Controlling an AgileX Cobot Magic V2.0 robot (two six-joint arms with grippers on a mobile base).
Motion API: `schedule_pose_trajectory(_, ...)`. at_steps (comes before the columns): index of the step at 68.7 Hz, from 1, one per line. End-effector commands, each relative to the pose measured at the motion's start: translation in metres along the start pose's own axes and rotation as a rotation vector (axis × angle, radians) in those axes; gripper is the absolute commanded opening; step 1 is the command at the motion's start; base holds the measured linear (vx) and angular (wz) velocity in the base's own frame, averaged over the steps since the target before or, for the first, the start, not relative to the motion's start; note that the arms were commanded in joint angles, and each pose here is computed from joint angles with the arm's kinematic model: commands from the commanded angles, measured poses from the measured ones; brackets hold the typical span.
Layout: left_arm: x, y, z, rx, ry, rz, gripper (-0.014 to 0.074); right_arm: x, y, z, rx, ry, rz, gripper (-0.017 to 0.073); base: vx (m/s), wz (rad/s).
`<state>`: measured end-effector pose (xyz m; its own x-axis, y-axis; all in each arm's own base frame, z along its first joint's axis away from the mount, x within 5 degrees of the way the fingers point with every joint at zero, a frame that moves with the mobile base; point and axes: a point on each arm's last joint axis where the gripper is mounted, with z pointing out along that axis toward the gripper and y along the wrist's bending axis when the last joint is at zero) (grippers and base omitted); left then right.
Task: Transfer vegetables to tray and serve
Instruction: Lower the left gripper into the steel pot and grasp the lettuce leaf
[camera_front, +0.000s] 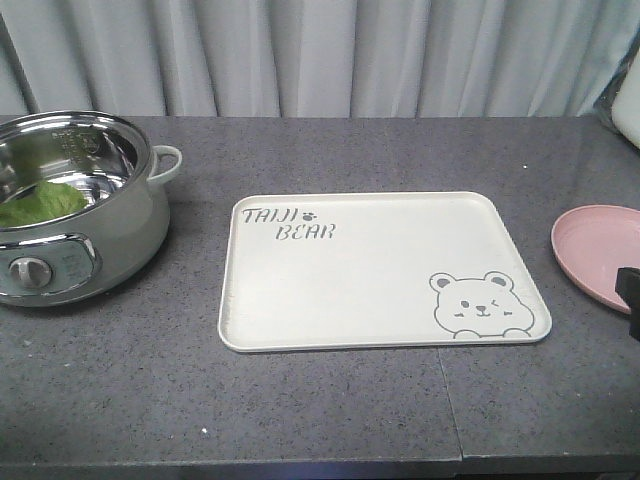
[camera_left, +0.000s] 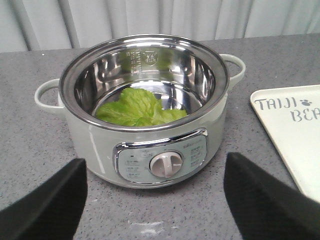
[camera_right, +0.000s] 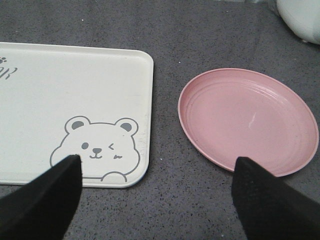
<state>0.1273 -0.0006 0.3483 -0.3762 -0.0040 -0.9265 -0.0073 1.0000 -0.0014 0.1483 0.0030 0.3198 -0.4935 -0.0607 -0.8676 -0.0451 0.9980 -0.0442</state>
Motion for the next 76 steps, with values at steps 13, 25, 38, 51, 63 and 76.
schedule_pose_trajectory(13, -0.039, -0.003, 0.02, 0.018, -0.043, -0.033, 0.0556, -0.016, -0.001, -0.005, 0.008, -0.101, -0.003, 0.0553, 0.0, 0.0)
schedule_pose_trajectory(25, -0.068, -0.002, 0.065, -0.008, 0.149, 0.024, 0.0575, -0.016, -0.001, -0.005, 0.008, -0.101, -0.003, 0.0542, 0.0, 0.0)
schedule_pose_trajectory(38, -0.092, -0.004, 0.127, -0.01, 0.323, 0.049, 0.0598, -0.016, -0.001, -0.005, 0.008, -0.101, -0.003, 0.0541, 0.0, 0.0)
schedule_pose_trajectory(51, -0.11, -0.004, 0.184, 0.007, 0.438, 0.042, 0.0591, -0.015, -0.001, -0.005, 0.008, -0.093, -0.003, 0.0541, 0.0, 0.0)
schedule_pose_trajectory(63, -0.116, 0.009, 0.231, 0.056, 0.505, -0.035, 0.0591, -0.015, -0.001, -0.005, 0.007, -0.089, -0.003, 0.0541, 0.0, 0.0)
schedule_pose_trajectory(76, -0.104, 0.013, 0.273, 0.051, 0.541, -0.021, 0.0591, -0.015, -0.001, -0.005, 0.007, -0.086, -0.003, 0.0541, 0.0, 0.0)
